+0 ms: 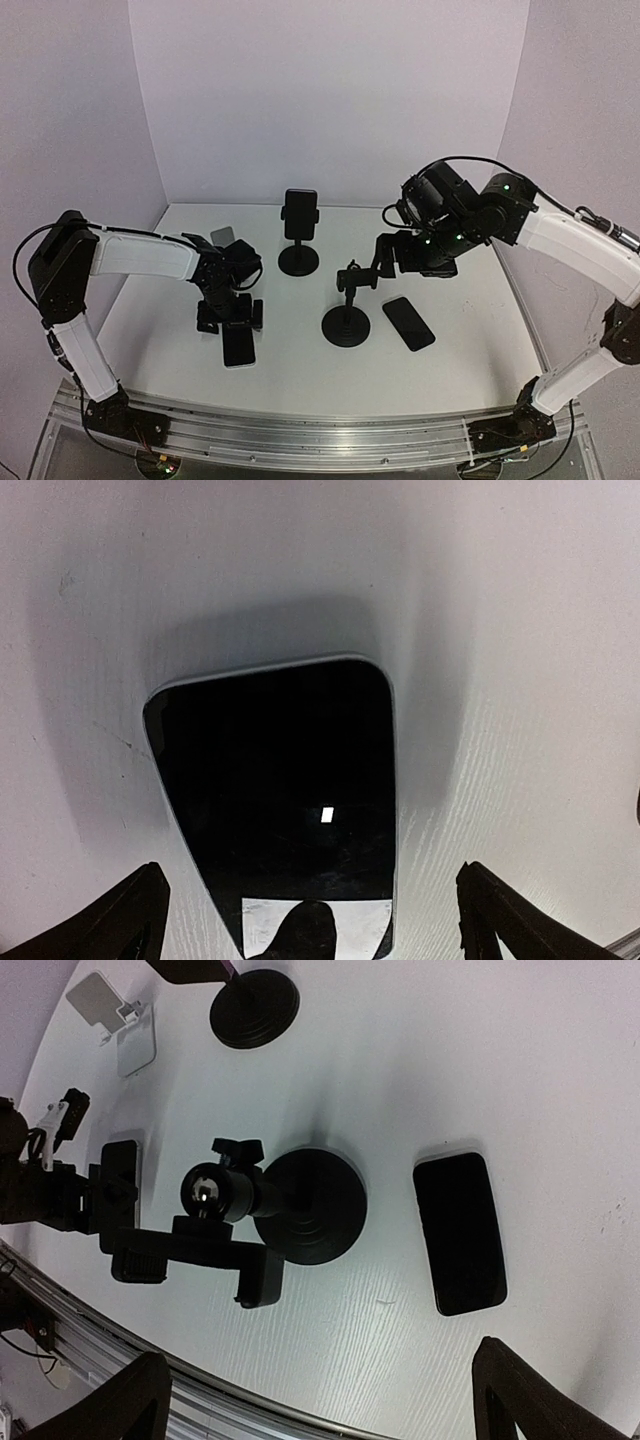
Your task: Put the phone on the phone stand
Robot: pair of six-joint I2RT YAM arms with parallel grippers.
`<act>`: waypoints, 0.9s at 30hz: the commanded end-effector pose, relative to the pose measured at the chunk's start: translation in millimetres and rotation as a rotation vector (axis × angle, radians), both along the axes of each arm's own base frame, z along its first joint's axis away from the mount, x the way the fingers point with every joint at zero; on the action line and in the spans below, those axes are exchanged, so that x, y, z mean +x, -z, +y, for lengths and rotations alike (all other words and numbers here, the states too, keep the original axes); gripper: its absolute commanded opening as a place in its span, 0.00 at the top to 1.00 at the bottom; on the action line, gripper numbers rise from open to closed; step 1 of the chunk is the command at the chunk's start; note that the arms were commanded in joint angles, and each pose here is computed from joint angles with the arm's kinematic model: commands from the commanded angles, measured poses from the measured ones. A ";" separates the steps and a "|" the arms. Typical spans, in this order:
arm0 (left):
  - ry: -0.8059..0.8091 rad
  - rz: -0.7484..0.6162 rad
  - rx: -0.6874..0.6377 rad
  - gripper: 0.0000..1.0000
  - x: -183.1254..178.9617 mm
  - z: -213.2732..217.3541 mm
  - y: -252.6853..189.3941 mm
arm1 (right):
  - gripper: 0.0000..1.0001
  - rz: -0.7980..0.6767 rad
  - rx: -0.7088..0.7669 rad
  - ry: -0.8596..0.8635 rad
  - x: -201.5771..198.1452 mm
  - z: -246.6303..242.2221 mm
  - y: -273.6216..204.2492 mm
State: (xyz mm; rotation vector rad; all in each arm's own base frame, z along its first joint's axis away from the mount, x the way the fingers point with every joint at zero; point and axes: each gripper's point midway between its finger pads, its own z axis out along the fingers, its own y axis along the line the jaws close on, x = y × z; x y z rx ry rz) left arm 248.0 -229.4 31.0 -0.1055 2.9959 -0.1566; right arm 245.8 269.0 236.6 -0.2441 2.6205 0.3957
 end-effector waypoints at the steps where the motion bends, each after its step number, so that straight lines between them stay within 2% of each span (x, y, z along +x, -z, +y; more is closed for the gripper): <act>1: -0.048 0.036 0.014 0.01 -6.9 4.5 10.1 | 0.02 -0.040 0.063 0.023 -2.0 -1.3 -17.5; 8: -0.059 0.047 -0.001 0.01 -5.2 -1.0 23.8 | 0.02 -0.033 0.061 0.024 -4.4 -3.5 -12.6; 12: -0.072 0.072 0.022 0.11 -13.3 6.8 39.3 | 0.02 -0.035 0.064 0.028 -5.5 -5.9 -12.2; 18: -0.072 0.070 0.047 0.19 -16.1 13.8 48.5 | 0.02 -0.049 0.077 0.033 -7.3 -9.2 -16.8; 22: -0.063 0.061 0.049 0.33 -16.9 16.2 52.8 | 0.02 -0.061 0.085 0.038 -7.5 -11.4 -21.0; 27: -0.032 0.037 0.023 0.62 -13.4 11.4 46.4 | 0.02 -0.057 0.084 0.039 -7.7 -11.2 -19.3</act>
